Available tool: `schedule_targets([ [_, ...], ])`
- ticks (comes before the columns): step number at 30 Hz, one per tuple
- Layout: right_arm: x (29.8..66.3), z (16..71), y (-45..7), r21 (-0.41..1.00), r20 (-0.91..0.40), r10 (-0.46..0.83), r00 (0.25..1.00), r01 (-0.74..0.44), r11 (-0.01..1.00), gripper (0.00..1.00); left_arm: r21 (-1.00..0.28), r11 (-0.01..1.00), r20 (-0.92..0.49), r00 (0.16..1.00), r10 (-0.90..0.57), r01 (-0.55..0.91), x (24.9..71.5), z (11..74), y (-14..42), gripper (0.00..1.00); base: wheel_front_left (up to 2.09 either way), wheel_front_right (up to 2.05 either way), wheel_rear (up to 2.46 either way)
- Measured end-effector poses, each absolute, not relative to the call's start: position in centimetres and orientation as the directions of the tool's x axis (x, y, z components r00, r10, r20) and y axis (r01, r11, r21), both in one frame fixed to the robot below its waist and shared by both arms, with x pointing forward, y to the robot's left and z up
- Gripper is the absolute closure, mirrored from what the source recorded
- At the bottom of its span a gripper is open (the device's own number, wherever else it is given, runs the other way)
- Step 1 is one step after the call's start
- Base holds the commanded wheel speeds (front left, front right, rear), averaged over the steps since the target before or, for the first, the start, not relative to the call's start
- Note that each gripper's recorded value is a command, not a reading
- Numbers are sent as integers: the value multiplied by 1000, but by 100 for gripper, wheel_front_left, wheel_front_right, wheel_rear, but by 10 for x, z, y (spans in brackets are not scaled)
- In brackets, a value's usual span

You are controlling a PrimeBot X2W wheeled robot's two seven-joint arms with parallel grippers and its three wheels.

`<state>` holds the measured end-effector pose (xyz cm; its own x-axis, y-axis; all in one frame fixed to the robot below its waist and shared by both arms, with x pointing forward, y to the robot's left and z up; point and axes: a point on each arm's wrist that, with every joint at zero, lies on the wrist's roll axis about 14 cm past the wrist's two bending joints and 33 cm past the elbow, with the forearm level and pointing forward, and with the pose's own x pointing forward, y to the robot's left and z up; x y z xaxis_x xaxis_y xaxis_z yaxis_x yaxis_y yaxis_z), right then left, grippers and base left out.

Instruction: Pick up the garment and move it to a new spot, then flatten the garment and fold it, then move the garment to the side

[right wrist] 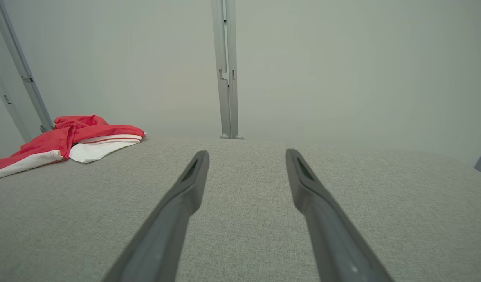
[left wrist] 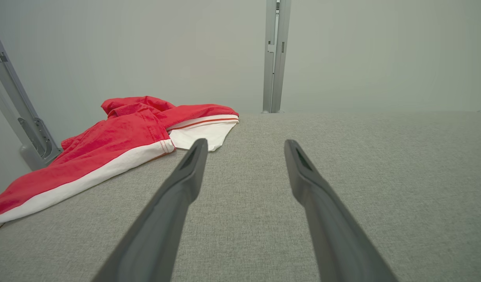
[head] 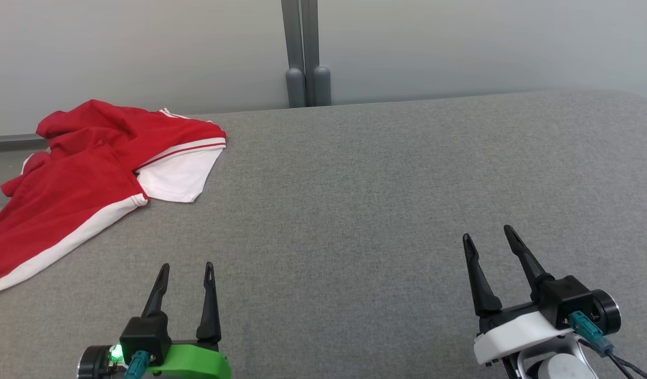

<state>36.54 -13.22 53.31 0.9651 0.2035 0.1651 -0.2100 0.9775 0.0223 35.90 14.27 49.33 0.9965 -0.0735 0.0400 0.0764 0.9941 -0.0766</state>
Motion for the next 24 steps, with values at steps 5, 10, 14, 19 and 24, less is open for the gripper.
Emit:
schedule_targets([
  [5, 367, 533, -131, 25, 164, 208, 964, -215, 976, 0, -87, 994, 29, 997, -67, 69, 357, 490, 144, 0, 0, 0, 0],
  [10, 370, 532, -121, 32, 162, 236, 958, -244, 969, 0, -91, 995, 27, 999, -42, 44, 353, 489, 152, 0, 0, 0, 0],
  [14, 373, 529, -106, 37, 156, 277, 948, -286, 958, 0, -91, 996, 29, 1000, -6, 8, 347, 490, 163, 0, 0, 0, 0],
  [19, 380, 528, -79, 47, 153, 352, 923, -362, 931, 0, -106, 991, 29, 996, 88, -84, 334, 491, 189, 0, 0, 0, 0],
  [24, 385, 528, -44, 57, 155, 442, 883, -455, 889, 0, -111, 977, 29, 982, 184, -180, 316, 491, 216, 0, 0, 0, 0],
])
